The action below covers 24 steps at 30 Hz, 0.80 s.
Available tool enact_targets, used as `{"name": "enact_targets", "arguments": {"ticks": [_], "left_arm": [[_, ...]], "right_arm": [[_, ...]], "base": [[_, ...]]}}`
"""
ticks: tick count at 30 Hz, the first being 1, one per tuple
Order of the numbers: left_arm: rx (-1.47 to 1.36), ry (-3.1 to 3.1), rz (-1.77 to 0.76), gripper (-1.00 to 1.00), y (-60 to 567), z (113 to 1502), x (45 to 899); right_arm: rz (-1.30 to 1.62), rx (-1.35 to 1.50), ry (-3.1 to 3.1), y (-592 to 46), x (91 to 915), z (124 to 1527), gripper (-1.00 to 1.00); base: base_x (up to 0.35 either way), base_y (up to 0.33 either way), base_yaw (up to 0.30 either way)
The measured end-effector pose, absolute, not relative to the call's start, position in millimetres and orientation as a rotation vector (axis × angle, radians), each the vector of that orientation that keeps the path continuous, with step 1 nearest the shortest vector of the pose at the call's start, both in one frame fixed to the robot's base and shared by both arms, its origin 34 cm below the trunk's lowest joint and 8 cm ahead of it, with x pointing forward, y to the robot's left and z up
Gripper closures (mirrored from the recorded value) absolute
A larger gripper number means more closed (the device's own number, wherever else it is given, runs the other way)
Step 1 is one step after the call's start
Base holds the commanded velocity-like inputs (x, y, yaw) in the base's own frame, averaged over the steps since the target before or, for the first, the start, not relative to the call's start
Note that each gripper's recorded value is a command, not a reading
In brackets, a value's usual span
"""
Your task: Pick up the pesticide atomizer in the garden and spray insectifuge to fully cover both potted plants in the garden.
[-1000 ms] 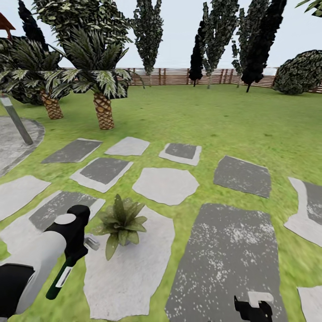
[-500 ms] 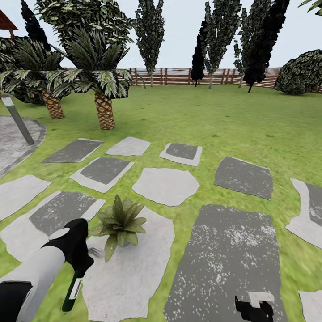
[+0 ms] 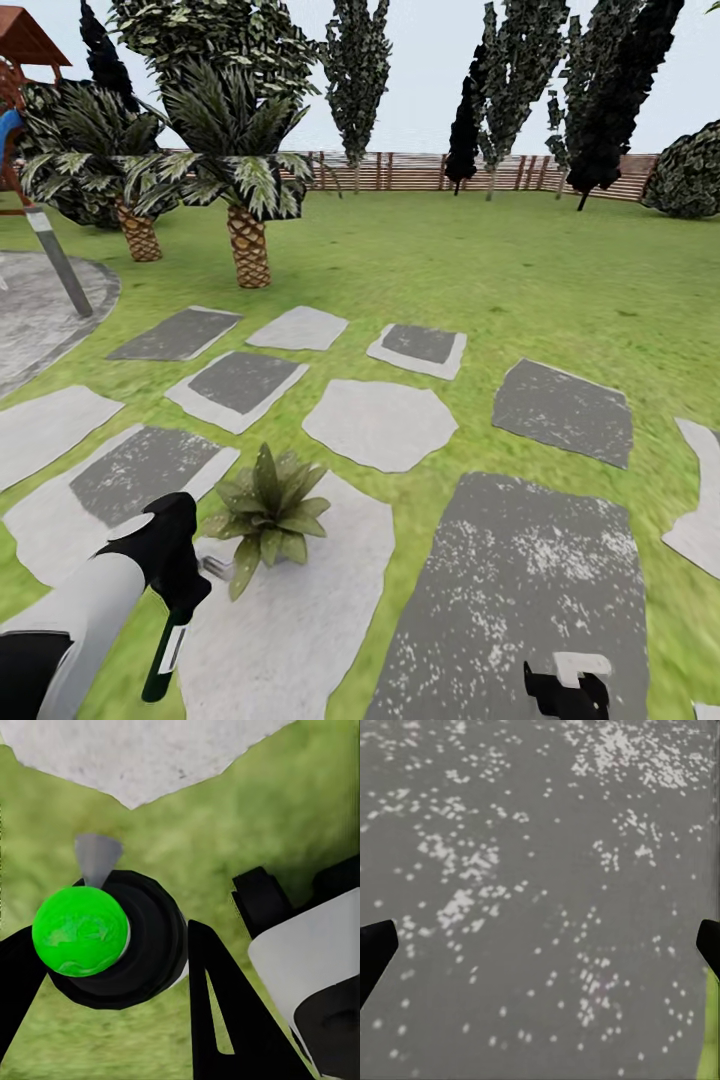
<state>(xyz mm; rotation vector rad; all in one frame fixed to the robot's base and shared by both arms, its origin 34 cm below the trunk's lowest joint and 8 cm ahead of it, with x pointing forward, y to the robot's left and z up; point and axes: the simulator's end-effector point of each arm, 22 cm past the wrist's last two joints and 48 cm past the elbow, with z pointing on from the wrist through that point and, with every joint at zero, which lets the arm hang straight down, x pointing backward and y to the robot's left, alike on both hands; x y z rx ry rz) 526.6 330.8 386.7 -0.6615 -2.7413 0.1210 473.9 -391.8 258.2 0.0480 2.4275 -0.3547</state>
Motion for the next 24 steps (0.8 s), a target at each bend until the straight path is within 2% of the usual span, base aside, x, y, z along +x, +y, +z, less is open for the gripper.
{"name": "enact_targets", "arguments": {"ticks": [5, 11, 24], "left_arm": [[-0.649, -2.692, 0.113, 1.0, 337, 370, 496], [-0.641, -2.677, 0.117, 1.0, 339, 365, 488], [-0.646, -2.648, 0.117, 1.0, 337, 354, 475]], "right_arm": [[-0.354, 0.048, 2.428, -392, 474, 258, -1.0], [-0.35, 0.05, 2.432, -389, 473, 256, -1.0], [-0.352, 0.048, 2.447, -388, 468, 251, -1.0]], "base": [[0.248, -0.162, 0.013], [0.267, -0.026, 0.161], [0.016, -0.012, 0.184]]}}
